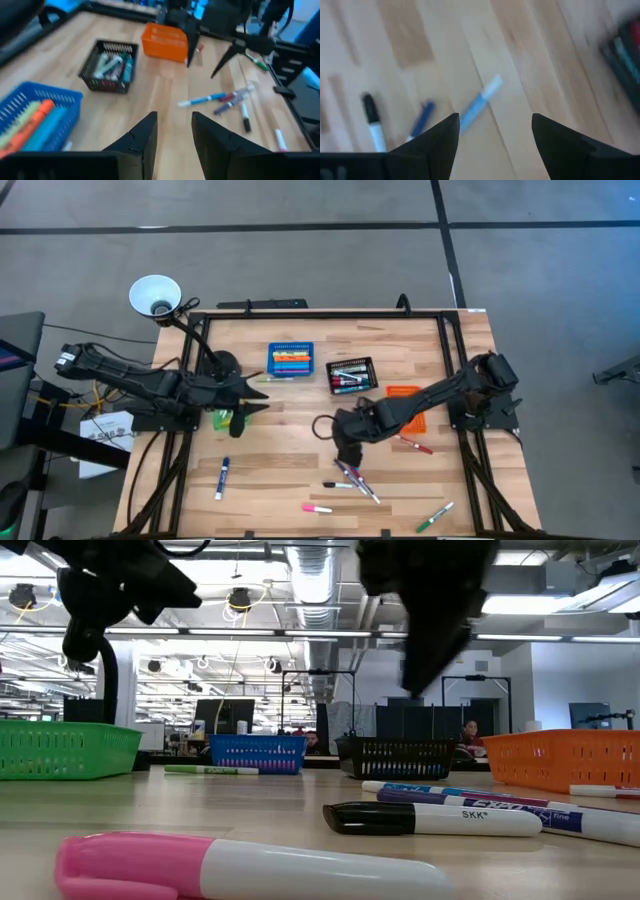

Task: Pick & Place Markers
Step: Put the red marker pen into the orange basket

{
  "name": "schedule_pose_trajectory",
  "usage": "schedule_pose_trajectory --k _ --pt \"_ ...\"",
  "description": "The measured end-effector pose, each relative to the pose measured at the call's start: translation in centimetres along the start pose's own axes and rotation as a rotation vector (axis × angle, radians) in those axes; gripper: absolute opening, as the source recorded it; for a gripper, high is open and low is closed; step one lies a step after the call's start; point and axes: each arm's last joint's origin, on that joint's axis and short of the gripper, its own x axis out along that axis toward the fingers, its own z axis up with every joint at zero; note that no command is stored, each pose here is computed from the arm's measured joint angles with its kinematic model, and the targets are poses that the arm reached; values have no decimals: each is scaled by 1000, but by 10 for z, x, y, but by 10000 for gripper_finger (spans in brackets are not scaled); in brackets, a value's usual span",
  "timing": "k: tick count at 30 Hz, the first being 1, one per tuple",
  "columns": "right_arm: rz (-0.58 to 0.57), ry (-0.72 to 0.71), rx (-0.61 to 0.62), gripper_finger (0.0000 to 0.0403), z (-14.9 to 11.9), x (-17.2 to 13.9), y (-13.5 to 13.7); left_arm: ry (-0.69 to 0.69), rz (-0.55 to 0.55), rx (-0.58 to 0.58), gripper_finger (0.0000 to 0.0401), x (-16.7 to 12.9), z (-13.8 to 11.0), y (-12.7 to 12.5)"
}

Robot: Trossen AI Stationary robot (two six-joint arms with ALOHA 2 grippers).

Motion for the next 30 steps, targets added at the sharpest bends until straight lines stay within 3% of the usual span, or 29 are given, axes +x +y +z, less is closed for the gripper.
schedule_pose_trajectory --k 3,8,12,14,19,26,28,30 --pt "-71 54 74 238 -12 -2 2 -51 25 20 118 1 6 4" --pt "-153 178 74 238 -28 -13 -3 -138 63 23 118 3 16 12" --pt "-297 392 268 235 -40 -45 -17 -171 102 22 118 4 20 19" --pt "-381 434 298 229 -45 -65 -21 -172 123 15 118 4 21 22" --pt "-255 244 146 208 -52 -102 -18 -172 156 5 118 6 22 28" --pt "-355 108 64 172 -91 -132 -32 -156 163 8 118 9 20 29" --pt "-325 86 91 166 -105 -131 -40 -148 164 10 118 10 19 29" --pt "-290 96 197 164 -121 -123 -49 -145 164 10 118 11 19 29"
